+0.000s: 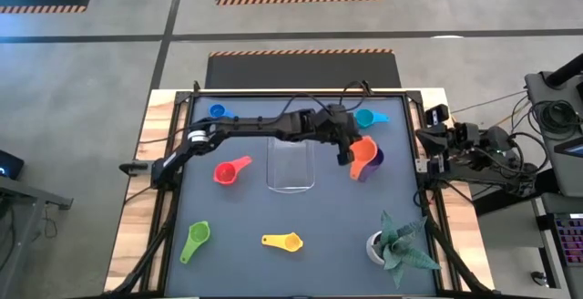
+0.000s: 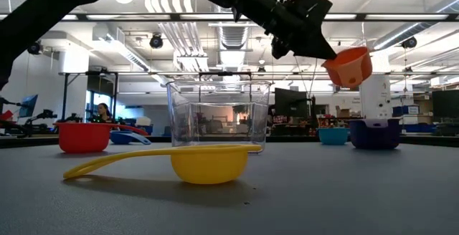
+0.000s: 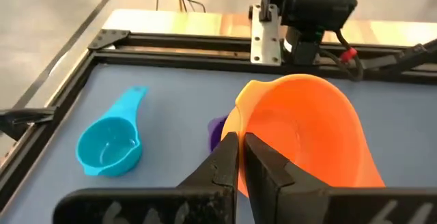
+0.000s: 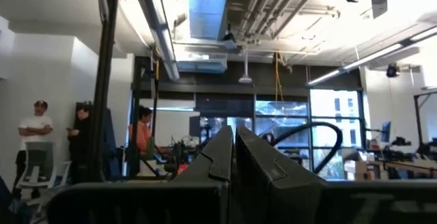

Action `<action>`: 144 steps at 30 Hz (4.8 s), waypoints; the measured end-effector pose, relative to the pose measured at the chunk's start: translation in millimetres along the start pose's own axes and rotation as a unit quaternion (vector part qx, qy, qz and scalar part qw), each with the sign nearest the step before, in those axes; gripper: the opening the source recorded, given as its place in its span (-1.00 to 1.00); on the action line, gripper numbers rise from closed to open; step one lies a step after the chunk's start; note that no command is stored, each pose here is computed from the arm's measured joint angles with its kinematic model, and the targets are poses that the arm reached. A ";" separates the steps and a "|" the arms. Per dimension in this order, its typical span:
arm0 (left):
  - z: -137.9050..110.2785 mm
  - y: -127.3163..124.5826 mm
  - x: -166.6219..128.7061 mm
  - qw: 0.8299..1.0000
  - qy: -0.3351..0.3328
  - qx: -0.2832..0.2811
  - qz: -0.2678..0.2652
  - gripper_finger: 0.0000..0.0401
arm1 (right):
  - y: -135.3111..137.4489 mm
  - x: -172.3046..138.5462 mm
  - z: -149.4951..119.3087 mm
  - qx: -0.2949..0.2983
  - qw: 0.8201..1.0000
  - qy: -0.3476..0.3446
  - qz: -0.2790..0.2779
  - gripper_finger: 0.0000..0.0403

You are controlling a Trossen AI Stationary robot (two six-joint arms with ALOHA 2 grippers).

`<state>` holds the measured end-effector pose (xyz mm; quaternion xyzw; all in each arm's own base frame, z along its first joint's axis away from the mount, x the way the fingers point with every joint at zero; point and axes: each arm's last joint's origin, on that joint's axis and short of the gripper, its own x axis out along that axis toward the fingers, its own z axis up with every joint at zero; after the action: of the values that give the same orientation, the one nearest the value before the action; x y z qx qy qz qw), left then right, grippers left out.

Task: Nest measuring cups in basket
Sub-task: Stack the orange measuring cup on top of the purple measuring cup, then stack the red measuring cup on top of the orange measuring cup

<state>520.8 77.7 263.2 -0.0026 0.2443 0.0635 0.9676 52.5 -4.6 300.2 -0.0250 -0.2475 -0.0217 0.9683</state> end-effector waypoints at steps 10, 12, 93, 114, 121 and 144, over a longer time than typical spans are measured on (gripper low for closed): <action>-8.4 4.5 15.2 1.000 -0.019 -0.013 0.003 -1.00 | -0.5 -0.3 0.4 -0.004 1.000 -0.002 -0.009 -0.96; -7.8 5.3 16.0 0.999 -0.026 -0.020 0.003 -1.00 | -0.8 -0.3 0.5 -0.006 1.000 -0.002 -0.015 -0.96; -24.2 -2.5 36.6 0.999 -0.029 -0.030 -0.019 -0.73 | -1.1 -0.4 1.0 -0.018 1.000 -0.005 -0.020 -0.96; 19.5 -31.0 -43.8 0.996 -0.015 0.072 -0.044 -0.73 | -1.1 -0.4 -0.5 -0.022 1.000 0.003 -0.020 -0.96; 11.7 -28.2 -103.3 0.997 -0.039 0.062 -0.036 -0.80 | -1.1 -0.4 -0.6 -0.022 1.000 0.003 -0.020 -0.96; -48.2 -26.1 -249.3 0.954 0.287 -0.078 0.023 -0.81 | -1.9 -0.3 -0.9 -0.026 0.999 0.004 -0.034 -0.96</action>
<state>283.7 19.8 338.1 -0.0903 0.5064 0.1015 0.8515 52.6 -6.6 299.4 -0.0415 -0.2432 -0.0607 0.9672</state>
